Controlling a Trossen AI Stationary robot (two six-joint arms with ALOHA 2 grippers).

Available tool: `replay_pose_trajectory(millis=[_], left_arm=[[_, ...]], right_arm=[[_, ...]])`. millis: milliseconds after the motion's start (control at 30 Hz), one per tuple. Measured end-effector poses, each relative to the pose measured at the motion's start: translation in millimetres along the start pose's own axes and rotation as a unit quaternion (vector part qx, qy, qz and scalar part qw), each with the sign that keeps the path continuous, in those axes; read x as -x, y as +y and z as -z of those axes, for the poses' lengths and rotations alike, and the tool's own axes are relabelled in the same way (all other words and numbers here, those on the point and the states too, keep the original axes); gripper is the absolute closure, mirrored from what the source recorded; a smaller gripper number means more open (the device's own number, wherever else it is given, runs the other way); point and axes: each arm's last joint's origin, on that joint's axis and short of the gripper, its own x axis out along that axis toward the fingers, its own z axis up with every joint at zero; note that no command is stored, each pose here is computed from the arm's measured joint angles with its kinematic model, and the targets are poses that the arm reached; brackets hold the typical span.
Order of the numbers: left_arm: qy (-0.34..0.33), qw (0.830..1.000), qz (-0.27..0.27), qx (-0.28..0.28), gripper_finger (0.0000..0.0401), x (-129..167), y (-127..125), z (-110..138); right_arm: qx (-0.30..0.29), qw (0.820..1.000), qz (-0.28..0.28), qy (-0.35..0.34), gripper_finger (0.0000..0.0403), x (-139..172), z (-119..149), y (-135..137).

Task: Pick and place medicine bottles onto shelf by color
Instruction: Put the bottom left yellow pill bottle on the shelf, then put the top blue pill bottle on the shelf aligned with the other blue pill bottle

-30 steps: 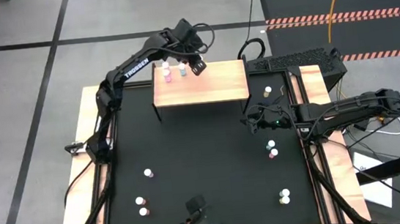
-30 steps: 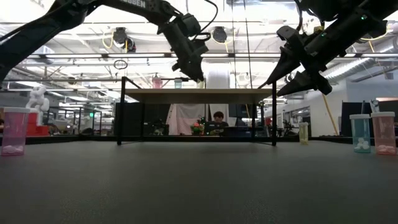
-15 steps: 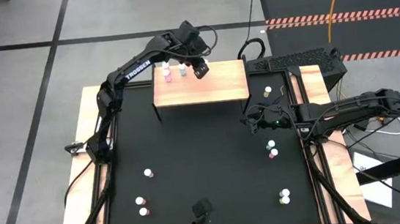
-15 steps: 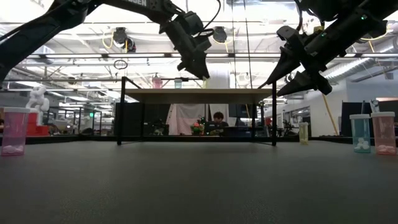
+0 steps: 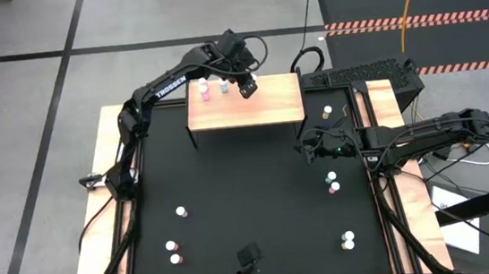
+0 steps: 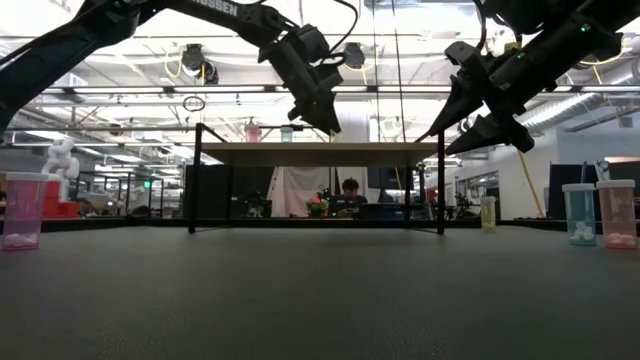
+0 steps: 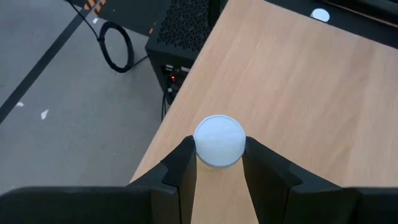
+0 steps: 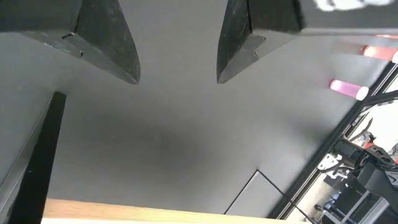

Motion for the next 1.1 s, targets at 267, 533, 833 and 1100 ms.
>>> replay_pose_trajectory(millis=[267,533,833,1100], left_arm=[[-0.004,1.0,-0.001,0.002,0.0284,-0.4,0.2,-0.6],[-0.004,1.0,-0.001,-0.004,0.0274,-0.9,-0.1,-0.5],[0.001,1.0,-0.002,-0.008,0.0191,-3.4,0.6,0.8],[-0.007,1.0,-0.015,-0.02,0.0132,2.3,1.0,-3.7]], right_arm=[[0.0,1.0,-0.006,0.01,0.0195,0.0,0.7,0.2],[0.002,1.0,-0.005,0.011,0.0195,0.0,0.8,0.0],[0.002,1.0,-0.005,0.011,0.0195,0.0,0.9,-0.1],[0.004,1.0,-0.005,0.012,0.0195,0.0,0.9,-0.1]])
